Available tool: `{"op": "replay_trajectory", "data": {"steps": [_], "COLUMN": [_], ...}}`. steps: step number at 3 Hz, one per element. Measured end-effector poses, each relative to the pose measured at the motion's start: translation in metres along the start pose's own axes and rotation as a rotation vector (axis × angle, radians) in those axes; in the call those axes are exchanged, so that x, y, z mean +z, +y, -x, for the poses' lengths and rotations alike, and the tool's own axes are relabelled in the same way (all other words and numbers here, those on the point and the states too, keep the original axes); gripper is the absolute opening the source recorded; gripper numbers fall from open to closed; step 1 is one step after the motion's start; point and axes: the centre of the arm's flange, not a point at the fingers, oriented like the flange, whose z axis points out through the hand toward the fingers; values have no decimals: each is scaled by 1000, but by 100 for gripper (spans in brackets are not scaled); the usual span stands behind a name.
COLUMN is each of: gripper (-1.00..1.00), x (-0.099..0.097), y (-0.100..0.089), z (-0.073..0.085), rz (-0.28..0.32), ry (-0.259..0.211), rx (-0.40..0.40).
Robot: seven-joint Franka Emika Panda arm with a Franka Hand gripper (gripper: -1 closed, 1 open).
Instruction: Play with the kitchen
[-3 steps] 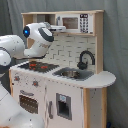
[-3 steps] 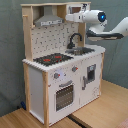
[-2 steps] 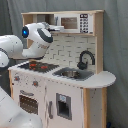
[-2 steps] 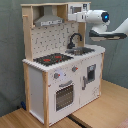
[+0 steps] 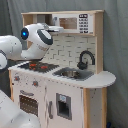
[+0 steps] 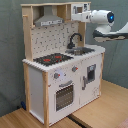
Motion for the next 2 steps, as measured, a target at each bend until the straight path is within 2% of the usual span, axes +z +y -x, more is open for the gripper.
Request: {"op": "replay_trajectory", "data": {"steps": [1, 2], "gripper": [-100, -100], "x": [-8, -22], "y": [-7, -13], "z": [3, 6], "rz": [53, 78], "ry": [10, 15], "rx": [-7, -6]}}
